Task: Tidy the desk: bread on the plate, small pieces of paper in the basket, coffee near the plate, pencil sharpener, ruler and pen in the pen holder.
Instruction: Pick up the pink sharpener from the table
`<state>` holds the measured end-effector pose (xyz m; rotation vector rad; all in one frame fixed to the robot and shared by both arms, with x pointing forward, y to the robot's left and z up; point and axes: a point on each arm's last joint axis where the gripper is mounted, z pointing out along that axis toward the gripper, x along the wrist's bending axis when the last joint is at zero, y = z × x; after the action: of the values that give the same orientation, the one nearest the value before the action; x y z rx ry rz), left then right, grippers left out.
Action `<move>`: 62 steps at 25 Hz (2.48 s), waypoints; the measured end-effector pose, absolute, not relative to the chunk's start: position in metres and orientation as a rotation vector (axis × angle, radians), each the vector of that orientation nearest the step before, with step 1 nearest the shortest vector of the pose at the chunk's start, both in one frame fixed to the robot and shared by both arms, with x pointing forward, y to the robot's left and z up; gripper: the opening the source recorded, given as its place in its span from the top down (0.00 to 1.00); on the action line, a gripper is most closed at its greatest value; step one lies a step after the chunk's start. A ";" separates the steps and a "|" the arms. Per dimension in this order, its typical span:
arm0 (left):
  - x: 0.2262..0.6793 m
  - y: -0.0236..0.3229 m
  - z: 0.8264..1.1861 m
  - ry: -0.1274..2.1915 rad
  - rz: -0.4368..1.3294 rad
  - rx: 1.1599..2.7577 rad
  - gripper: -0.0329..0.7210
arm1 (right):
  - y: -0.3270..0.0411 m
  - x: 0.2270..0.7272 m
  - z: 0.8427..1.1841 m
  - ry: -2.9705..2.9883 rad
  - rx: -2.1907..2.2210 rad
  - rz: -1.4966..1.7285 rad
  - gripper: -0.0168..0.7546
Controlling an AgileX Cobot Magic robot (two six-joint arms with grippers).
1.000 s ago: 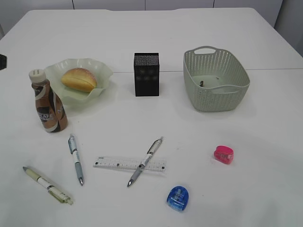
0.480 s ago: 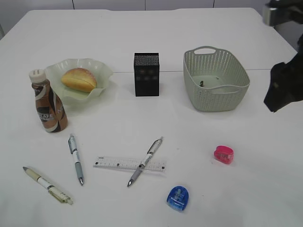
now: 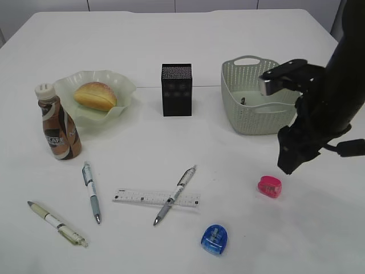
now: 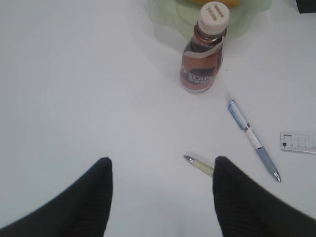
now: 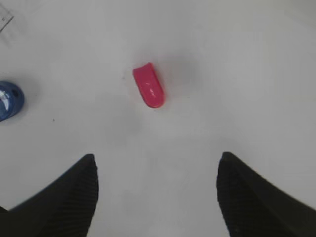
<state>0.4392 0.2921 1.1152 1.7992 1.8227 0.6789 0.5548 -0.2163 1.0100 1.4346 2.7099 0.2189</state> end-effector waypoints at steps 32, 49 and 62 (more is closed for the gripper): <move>0.436 0.293 1.113 1.854 0.657 1.831 0.36 | -0.203 0.592 0.922 2.973 1.007 0.193 0.23; 0.436 0.294 1.112 1.860 0.670 1.847 0.38 | -0.188 0.597 0.912 3.007 0.846 0.091 0.23; 0.435 0.295 1.112 1.864 0.669 1.852 0.38 | -0.189 0.598 0.902 3.029 0.835 0.052 0.23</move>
<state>0.4352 0.2947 1.1121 1.8520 1.8639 0.6687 0.5979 -0.1890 0.9024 0.8349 3.0289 0.0524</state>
